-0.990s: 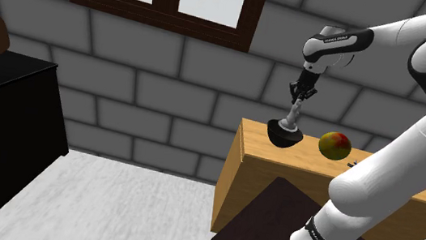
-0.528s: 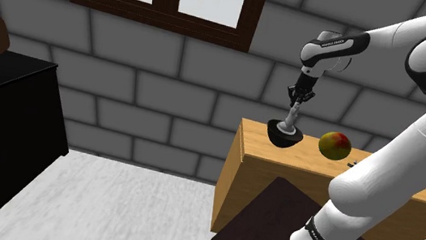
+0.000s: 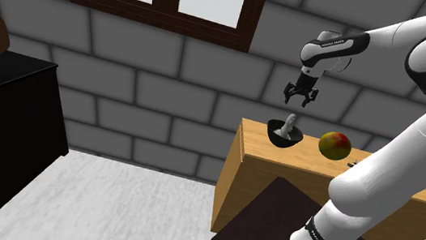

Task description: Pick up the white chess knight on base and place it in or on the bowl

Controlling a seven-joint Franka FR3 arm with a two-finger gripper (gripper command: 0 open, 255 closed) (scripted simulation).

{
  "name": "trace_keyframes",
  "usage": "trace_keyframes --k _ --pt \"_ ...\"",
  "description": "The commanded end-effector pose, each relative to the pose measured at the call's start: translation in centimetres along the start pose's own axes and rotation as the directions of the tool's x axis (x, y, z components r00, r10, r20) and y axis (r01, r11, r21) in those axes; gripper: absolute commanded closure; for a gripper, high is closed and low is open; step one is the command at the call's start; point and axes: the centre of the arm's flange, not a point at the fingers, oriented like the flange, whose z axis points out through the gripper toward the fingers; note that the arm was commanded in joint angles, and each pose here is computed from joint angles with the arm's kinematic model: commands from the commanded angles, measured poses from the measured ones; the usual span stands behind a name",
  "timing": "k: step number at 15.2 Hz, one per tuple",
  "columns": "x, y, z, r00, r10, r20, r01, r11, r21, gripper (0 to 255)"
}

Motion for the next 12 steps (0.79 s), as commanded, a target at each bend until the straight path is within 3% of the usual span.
trace_keyframes --k 1,5,12 --pt "0.0 0.0 0.0 1.0 0.0 0.0 0.0 1.0 0.0 0" --pt "0.0 0.0 -5.0 1.0 0.0 0.0 0.0 1.0 0.0 0" --pt "0.0 0.0 -5.0 1.0 0.0 0.0 0.0 1.0 0.0 0"
